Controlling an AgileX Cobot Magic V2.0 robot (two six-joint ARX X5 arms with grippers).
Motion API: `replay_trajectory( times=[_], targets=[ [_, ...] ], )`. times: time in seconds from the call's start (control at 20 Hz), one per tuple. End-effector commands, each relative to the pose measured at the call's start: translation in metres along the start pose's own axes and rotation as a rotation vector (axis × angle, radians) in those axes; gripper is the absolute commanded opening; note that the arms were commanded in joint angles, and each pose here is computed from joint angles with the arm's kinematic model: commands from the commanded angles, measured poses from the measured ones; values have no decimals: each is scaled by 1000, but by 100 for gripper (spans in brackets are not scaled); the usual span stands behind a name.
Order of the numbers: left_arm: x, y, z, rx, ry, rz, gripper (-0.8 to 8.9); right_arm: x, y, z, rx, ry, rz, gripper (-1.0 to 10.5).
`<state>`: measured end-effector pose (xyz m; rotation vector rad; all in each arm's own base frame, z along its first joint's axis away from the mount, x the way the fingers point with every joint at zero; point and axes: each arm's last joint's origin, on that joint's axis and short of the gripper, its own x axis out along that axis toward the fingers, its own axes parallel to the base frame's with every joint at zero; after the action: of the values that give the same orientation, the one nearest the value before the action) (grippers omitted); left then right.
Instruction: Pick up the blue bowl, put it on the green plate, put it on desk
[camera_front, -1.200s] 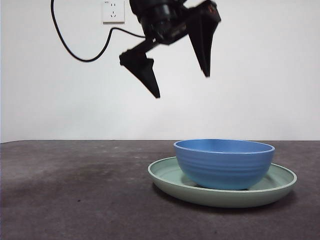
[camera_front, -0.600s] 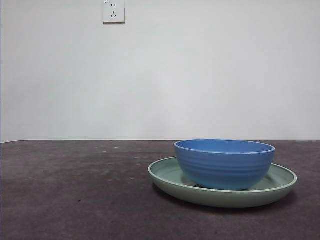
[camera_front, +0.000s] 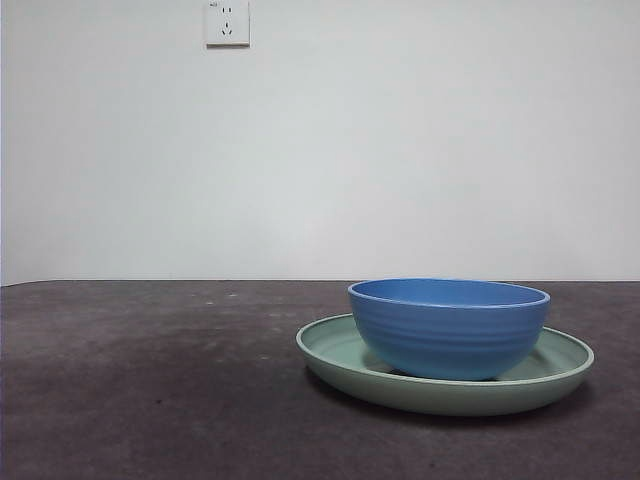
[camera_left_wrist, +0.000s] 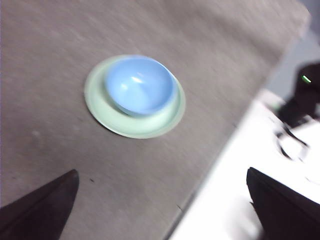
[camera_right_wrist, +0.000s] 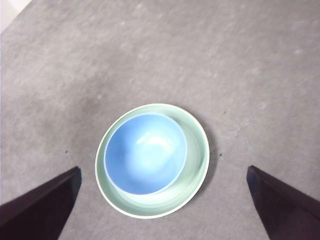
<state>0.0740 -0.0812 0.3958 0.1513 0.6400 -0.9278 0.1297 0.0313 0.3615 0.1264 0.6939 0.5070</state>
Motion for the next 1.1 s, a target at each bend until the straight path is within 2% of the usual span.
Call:
replay_trajectory(
  times=[0.05, 0.2, 0.4, 0.75, 0.9, 1.1],
  targets=[
    [5, 3, -17, -91, -97, 78, 719, -1, 1, 5, -9, -11, 5, 641],
    [7, 6, -35, -98, -140, 129, 719, 0, 0, 3, 8, 11, 1, 640],
    [5, 6, -36, -29, -144, 132, 719, 20, -10, -7, 72, 202, -57, 640],
    [6, 6, -34, -26, -157, 131, 719, 59, -27, -31, 159, 374, -60, 640],
    [5, 6, -33, -25, -165, 131, 719, 75, -34, -40, 173, 394, -63, 640],
    [6, 6, -33, -25, -167, 130, 719, 96, -43, -44, 178, 348, -81, 640]
  ],
)
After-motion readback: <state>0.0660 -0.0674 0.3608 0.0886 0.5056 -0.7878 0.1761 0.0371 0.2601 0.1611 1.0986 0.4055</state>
